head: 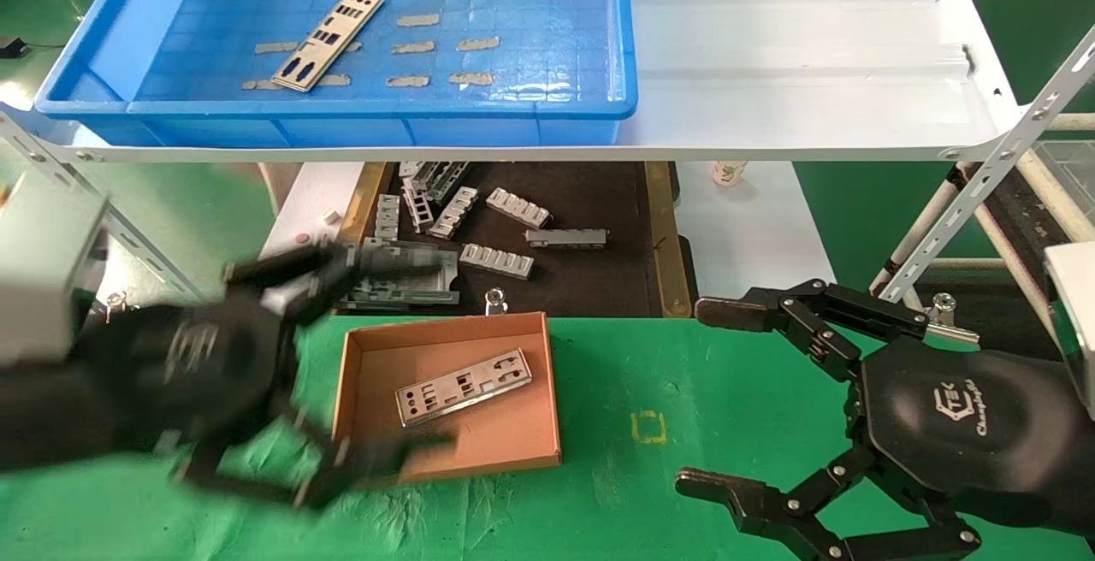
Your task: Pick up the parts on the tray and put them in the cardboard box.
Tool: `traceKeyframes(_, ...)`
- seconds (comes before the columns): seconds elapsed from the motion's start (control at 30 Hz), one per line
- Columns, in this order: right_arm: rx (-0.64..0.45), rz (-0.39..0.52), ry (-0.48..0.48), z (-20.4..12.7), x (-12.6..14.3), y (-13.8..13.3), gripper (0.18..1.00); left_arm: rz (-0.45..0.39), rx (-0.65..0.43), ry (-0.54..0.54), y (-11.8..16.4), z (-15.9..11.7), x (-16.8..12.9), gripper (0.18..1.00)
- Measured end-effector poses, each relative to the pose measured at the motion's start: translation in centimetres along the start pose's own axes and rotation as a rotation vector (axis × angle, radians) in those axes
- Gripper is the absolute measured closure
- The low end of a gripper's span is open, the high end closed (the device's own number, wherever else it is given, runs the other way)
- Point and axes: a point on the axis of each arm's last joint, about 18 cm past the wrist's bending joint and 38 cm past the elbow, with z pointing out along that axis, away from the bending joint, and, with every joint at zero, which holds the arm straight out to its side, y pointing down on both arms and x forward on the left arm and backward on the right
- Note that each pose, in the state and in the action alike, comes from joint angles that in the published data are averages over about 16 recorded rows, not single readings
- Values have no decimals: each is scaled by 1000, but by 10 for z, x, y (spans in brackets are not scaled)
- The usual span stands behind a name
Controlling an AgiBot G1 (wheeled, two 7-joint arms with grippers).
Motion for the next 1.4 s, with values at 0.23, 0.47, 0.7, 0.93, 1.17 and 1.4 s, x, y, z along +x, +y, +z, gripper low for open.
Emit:
traceKeyframes(0.23,0,0,0,0,0,0,239,29,28,-174,-15,18,-61,184)
traceKeyframes(0.47,0,0,0,0,0,0,339,47,21,-348,-35,34,-132,184)
traceKeyframes(0.7,0,0,0,0,0,0,490,33,-41,-490,-51,42,-188,184)
traceKeyframes(0.93,0,0,0,0,0,0,662,-1,-138,-591,-55,40,-222,184)
traceKeyframes(1.17,0,0,0,0,0,0,807,-24,-231,-665,-50,36,-239,184)
traceKeyframes(1.4,0,0,0,0,0,0,907,-37,-292,-721,-42,34,-249,184)
